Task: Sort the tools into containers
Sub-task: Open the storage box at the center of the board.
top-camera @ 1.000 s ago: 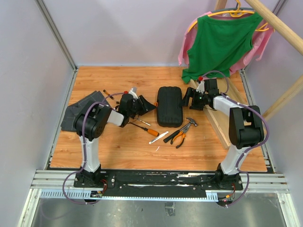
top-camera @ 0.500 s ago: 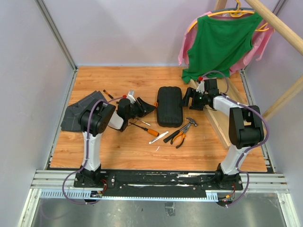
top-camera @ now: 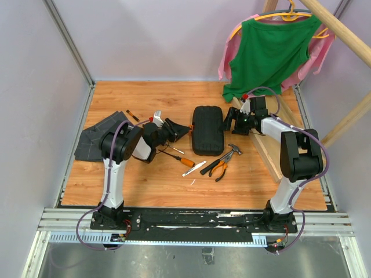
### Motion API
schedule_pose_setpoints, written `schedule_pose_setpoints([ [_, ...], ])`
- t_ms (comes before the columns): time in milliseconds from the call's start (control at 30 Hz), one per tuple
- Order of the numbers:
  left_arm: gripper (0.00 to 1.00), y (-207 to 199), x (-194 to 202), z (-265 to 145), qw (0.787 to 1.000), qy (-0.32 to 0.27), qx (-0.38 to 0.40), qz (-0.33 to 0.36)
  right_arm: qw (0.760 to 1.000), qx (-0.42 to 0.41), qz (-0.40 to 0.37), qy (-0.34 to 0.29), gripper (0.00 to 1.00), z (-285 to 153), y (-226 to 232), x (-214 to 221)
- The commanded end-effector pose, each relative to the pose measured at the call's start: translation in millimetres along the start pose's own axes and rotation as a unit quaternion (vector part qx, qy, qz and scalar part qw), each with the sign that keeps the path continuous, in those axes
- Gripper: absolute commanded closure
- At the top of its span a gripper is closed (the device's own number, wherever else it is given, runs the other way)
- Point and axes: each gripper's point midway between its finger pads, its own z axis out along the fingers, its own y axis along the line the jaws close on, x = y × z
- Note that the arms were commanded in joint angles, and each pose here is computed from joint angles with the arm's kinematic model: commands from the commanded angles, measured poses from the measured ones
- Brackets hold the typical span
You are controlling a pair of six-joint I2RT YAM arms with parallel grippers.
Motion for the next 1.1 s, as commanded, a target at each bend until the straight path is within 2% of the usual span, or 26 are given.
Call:
schedule_pose_setpoints([
  [0, 0.60, -3.0, -3.5, 0.4, 1.000, -0.005, 0.024, -0.006, 1.000, 0.001, -0.007, 0.013, 0.20, 3.6, 1.7, 3.8],
  [600, 0.66, 2.7, -6.2, 8.5, 1.000, -0.002, 0.016, 0.001, 1.000, 0.002, -0.008, 0.013, 0.20, 3.1, 1.5, 1.9],
  [933, 0.74, 10.0, -7.3, 12.6, 1.000, 0.002, -0.003, 0.016, 1.000, 0.004, -0.010, 0.014, 0.20, 2.7, 1.0, 2.8],
  [1067, 0.81, 14.4, -7.3, 13.0, 1.000, 0.003, -0.014, 0.021, 1.000, 0.005, -0.010, 0.015, 0.20, 2.7, 0.6, 3.1],
])
